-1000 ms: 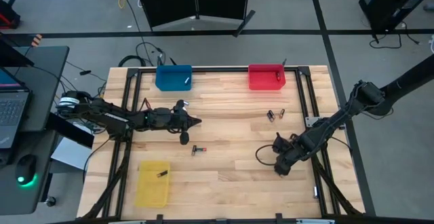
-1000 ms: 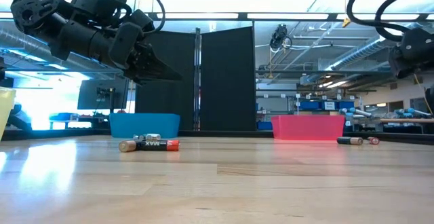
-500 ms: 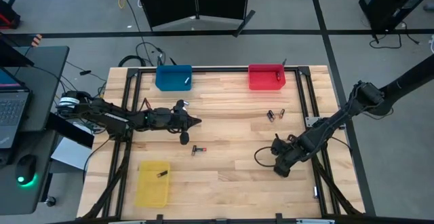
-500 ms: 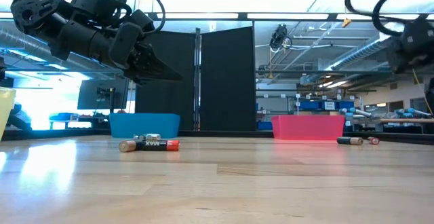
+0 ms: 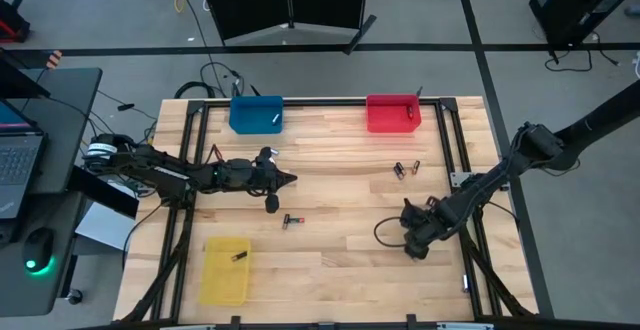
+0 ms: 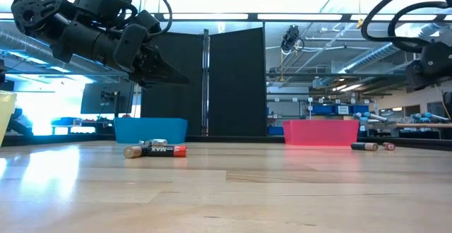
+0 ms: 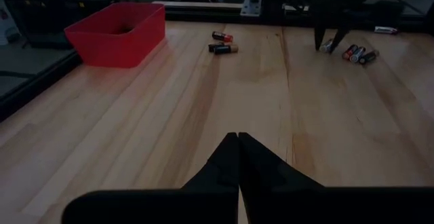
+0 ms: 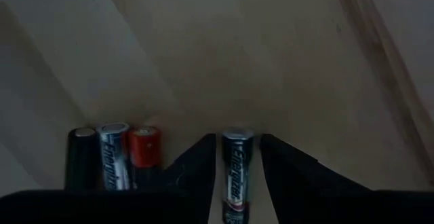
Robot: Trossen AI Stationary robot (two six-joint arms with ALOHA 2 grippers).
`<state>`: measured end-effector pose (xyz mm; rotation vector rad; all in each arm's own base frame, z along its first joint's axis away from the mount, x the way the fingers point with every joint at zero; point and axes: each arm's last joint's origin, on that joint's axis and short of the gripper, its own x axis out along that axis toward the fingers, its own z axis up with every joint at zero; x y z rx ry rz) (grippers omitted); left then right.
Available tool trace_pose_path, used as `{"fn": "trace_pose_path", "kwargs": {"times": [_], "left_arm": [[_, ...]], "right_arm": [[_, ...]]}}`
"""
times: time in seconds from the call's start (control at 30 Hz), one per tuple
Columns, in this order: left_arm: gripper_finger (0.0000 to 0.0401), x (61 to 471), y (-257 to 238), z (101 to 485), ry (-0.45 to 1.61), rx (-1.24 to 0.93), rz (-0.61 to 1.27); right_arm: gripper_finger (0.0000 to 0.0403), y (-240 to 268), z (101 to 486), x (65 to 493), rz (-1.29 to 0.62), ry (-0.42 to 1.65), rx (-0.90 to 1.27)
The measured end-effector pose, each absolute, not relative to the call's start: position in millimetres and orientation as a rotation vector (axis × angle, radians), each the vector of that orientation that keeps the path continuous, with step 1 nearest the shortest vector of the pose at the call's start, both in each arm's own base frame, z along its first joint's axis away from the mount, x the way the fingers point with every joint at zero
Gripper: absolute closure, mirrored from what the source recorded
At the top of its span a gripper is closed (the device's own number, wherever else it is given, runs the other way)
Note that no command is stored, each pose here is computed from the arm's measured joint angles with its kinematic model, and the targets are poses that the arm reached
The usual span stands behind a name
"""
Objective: Sort batteries
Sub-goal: Put the silver battery into the blue bin
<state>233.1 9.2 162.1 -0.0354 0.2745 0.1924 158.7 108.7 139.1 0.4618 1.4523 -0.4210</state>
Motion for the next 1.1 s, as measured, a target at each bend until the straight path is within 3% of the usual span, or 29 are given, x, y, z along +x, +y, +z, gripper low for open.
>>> {"fn": "trace_pose_path", "kwargs": {"times": [0.33,0.57,0.7,1.1], "left_arm": [[0.0389,233,9,161,0.289,-0.035,0.193],[0.0387,232,10,160,0.297,-0.057,0.216],[0.0387,232,10,160,0.293,-0.057,0.216],[0.0391,235,9,172,0.169,-0.063,0.194]], "right_arm": [[0.0281,104,136,153,-0.449,1.494,0.429],[0.0341,98,132,154,-0.415,1.527,0.47],[0.0344,96,138,163,-0.351,1.508,0.455],[0.0344,83,164,215,-0.234,0.964,0.372]]}}
